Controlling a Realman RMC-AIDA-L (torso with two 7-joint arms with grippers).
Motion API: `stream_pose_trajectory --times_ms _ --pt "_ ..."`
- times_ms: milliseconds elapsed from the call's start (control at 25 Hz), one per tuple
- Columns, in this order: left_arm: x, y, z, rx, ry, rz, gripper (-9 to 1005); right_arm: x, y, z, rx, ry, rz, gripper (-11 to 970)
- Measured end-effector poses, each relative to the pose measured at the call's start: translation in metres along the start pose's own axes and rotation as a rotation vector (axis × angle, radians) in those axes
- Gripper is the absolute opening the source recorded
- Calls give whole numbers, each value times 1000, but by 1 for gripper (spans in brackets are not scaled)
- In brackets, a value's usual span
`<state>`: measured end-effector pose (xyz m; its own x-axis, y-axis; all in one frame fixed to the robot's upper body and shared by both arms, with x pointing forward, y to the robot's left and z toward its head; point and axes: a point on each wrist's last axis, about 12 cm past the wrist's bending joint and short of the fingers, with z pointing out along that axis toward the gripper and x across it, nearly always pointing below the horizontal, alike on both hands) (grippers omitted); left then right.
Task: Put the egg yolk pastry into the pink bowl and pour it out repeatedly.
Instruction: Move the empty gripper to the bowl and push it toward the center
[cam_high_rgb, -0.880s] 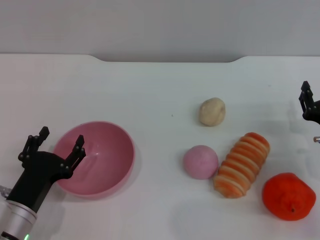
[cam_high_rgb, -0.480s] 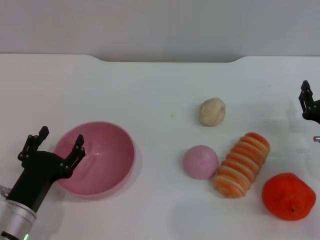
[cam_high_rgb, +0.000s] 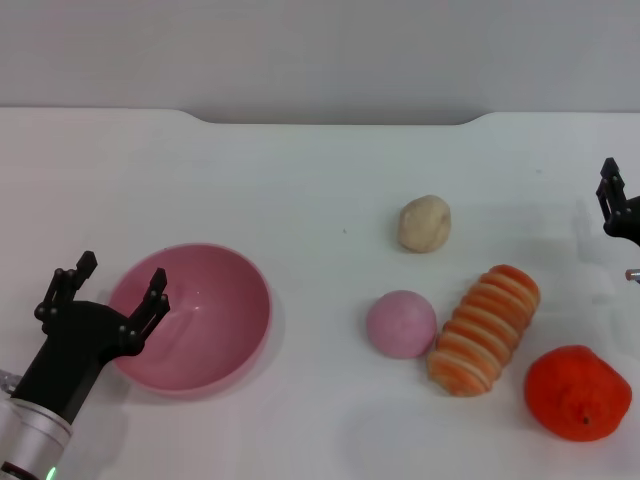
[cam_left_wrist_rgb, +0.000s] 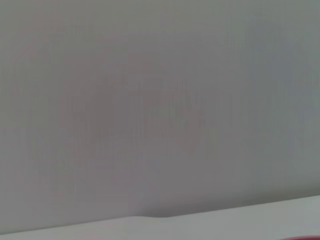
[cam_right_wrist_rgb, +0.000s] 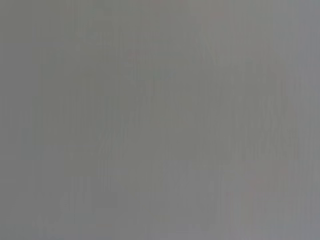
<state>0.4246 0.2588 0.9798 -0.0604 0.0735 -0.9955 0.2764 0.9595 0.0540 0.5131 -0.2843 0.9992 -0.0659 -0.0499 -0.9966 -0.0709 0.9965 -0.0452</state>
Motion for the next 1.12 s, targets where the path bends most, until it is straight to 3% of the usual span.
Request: stream_pose_trajectory --times_ms 1120 --pt "-4 7 -10 -76 -58 -18 812 1 -1 -2 3 1 0 475"
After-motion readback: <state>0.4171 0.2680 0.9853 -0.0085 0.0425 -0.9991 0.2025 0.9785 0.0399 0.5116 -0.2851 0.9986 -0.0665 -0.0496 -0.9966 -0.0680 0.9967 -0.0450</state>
